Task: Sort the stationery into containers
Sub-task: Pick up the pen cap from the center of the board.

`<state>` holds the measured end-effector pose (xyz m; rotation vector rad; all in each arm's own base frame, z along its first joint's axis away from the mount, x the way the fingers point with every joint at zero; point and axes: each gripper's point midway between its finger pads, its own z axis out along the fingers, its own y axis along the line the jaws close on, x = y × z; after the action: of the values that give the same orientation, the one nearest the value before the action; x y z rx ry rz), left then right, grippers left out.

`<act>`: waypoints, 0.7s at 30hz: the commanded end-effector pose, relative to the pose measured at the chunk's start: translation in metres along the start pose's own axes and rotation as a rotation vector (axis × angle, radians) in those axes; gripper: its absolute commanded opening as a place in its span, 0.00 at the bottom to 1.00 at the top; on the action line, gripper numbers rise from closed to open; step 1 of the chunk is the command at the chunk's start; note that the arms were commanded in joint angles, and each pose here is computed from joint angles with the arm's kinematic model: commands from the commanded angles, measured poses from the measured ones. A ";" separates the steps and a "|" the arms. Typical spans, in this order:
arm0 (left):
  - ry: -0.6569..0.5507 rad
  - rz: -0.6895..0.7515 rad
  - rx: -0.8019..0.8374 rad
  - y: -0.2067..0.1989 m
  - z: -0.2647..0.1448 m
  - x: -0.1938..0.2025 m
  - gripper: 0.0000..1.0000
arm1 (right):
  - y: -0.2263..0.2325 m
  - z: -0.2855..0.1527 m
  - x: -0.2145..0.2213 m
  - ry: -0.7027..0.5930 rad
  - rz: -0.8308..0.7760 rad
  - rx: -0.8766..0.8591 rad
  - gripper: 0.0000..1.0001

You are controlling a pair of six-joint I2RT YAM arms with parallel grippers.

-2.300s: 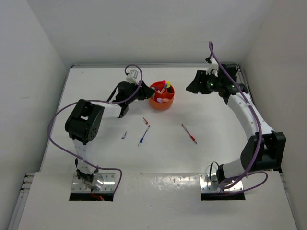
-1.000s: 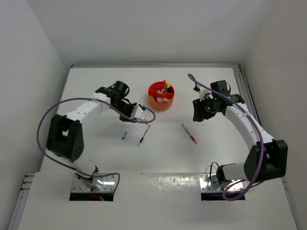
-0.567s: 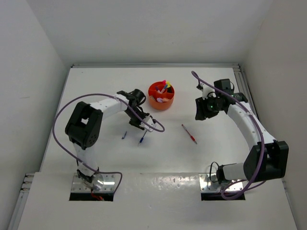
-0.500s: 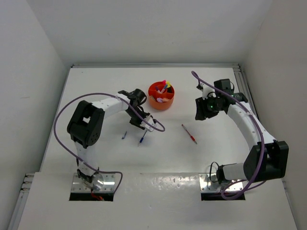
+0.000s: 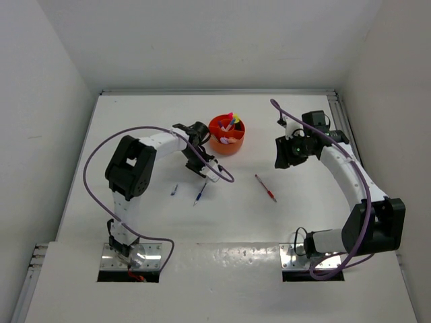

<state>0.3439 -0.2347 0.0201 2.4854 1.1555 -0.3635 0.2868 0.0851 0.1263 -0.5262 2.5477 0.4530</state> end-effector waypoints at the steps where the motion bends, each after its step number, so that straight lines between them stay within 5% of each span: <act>1: -0.003 0.059 0.015 0.008 0.005 -0.003 0.41 | 0.002 -0.007 -0.014 -0.048 -0.023 -0.009 0.44; 9: 0.020 0.070 0.118 0.002 0.019 0.012 0.37 | 0.001 -0.007 -0.018 -0.045 -0.026 -0.013 0.44; 21: 0.027 0.072 0.106 -0.021 0.012 0.002 0.09 | 0.008 -0.020 -0.045 -0.108 -0.033 -0.042 0.44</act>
<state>0.3525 -0.2351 0.0126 2.5874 1.0435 -0.3125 0.2984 0.0902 0.1434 -0.5376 2.5137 0.4805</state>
